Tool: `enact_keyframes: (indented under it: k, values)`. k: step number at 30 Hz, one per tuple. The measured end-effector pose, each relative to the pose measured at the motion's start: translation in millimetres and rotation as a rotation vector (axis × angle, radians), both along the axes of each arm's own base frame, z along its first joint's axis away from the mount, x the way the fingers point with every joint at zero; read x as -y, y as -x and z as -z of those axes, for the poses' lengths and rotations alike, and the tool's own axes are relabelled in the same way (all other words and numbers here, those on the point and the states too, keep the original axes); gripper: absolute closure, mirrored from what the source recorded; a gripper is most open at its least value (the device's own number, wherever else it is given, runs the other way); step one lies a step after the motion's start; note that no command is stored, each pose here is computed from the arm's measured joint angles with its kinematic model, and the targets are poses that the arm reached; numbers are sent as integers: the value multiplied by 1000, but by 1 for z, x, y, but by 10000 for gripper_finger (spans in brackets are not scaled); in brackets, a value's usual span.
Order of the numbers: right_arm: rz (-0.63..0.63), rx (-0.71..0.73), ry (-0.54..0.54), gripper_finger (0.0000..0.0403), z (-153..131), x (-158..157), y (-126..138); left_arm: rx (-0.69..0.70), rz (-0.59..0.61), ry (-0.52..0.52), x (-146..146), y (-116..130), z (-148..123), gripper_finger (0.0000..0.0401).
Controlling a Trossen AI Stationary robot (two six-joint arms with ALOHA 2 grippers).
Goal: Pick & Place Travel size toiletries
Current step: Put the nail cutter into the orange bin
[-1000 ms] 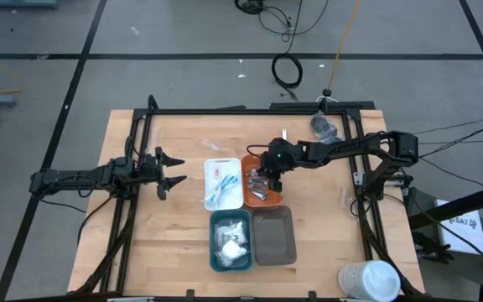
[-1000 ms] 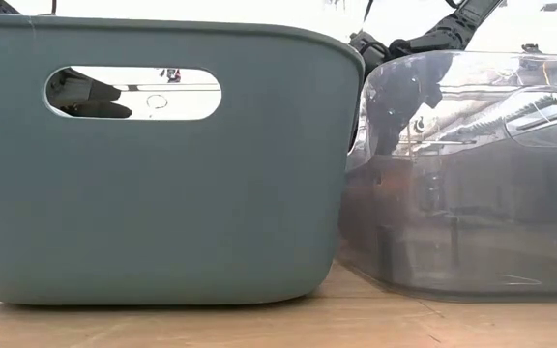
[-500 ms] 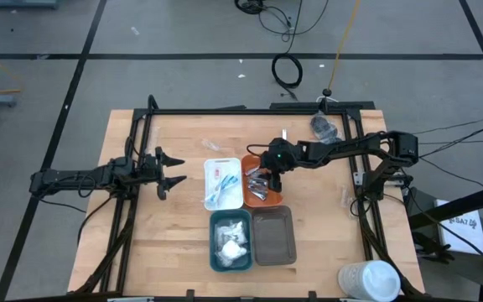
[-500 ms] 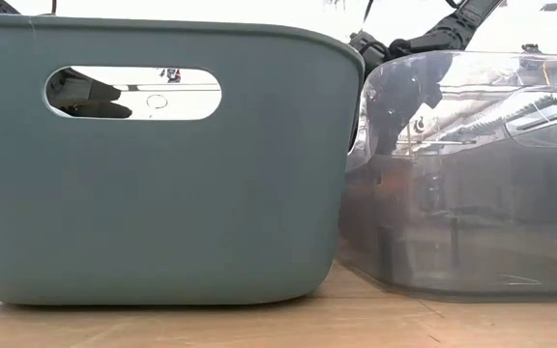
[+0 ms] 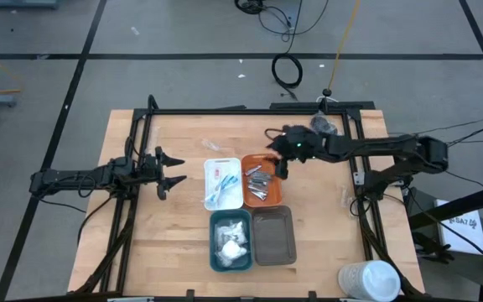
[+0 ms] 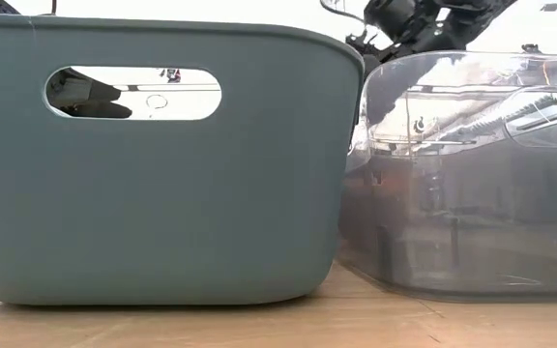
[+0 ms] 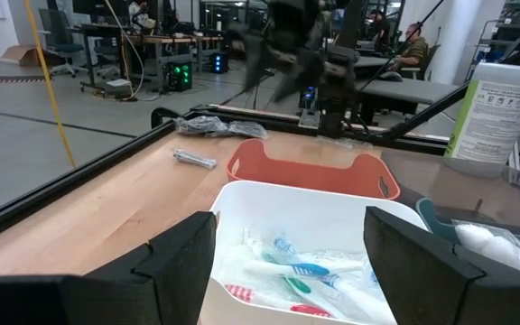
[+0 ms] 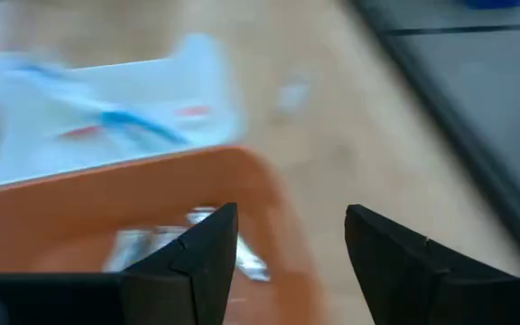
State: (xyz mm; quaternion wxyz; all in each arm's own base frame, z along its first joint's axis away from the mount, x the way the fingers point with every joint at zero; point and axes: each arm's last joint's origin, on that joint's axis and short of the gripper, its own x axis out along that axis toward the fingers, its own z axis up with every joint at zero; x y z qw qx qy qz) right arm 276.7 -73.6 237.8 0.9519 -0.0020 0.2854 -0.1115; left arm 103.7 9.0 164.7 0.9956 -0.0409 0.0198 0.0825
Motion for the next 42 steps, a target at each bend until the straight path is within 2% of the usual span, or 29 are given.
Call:
enact_keyframes:
  k: [2,5,13,17,20,26,42]
  values:
    - [89,2,51,210,-2,4,10,0,0,0,0,0,0,128]
    - [227,8,66,211,0,12,25,0,0,0,0,0,0,128]
    - [488,-13,-87,213,31,40,46,0,0,0,0,0,0,128]
    - [568,-54,-130,216,46,56,48,1,0,0,0,0,0,128]
    - [600,-89,-143,219,57,66,49,1,0,0,0,0,0,128]
    - [555,-84,-264,222,78,82,45,1,0,0,0,0,0,127]
    - [578,-190,-267,199,118,109,28,0,0,0,0,0,0,127]
